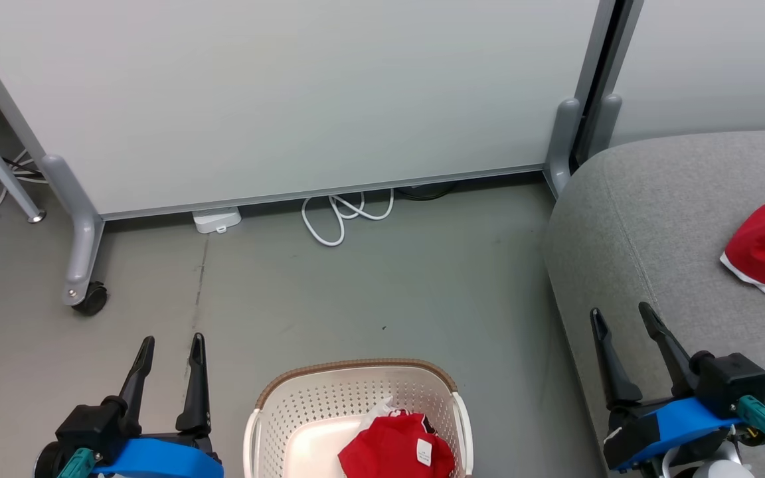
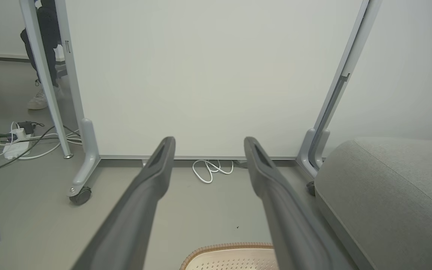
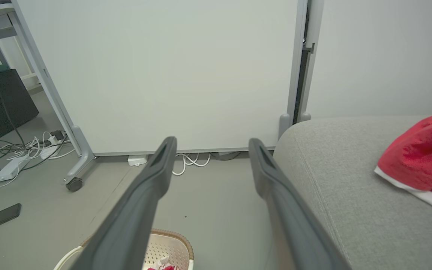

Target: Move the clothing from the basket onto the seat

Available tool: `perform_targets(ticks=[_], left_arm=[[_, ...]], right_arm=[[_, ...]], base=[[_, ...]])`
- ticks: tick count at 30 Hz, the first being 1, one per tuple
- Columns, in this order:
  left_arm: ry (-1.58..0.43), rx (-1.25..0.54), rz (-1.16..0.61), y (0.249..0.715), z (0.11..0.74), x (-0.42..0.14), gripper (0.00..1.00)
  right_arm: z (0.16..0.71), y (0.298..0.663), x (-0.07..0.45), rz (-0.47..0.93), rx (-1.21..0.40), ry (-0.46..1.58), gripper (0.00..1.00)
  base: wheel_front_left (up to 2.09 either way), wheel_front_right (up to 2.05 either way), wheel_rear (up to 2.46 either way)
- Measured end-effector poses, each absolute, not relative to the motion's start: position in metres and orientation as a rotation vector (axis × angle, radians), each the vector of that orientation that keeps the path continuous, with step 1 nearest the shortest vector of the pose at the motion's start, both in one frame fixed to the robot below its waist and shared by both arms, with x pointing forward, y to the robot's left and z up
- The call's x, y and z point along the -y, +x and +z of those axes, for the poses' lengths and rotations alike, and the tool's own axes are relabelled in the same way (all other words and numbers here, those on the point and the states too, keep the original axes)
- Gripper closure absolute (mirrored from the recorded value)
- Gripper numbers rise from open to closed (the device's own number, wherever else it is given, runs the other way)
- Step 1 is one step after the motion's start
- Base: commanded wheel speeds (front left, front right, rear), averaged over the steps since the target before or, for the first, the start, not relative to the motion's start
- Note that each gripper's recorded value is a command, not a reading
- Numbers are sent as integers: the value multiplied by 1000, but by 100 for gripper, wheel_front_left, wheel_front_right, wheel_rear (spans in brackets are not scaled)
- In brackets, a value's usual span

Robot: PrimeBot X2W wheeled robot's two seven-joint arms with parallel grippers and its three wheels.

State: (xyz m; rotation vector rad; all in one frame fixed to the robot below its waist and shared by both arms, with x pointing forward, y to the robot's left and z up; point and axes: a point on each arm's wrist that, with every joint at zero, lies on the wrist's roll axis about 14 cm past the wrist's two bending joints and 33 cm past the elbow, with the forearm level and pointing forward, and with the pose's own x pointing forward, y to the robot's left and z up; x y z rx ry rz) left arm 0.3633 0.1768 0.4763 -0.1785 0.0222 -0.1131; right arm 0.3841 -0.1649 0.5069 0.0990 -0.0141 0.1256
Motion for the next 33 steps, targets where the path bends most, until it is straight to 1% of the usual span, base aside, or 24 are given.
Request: perform_targets(ticks=[14,28,33], left_arm=[[-184,-35,-72,357,471,-189,0],[-187,-54,-77,360,465,-186,0],[-190,-77,-92,366,458,-180,0]], right_arm=[[502,384,155,136,-6,124,0],[495,385,152,139,-27,145,0],[490,390,150,145,-40,154,0]], base=[[0,0,0],[0,0,0],[0,0,0]])
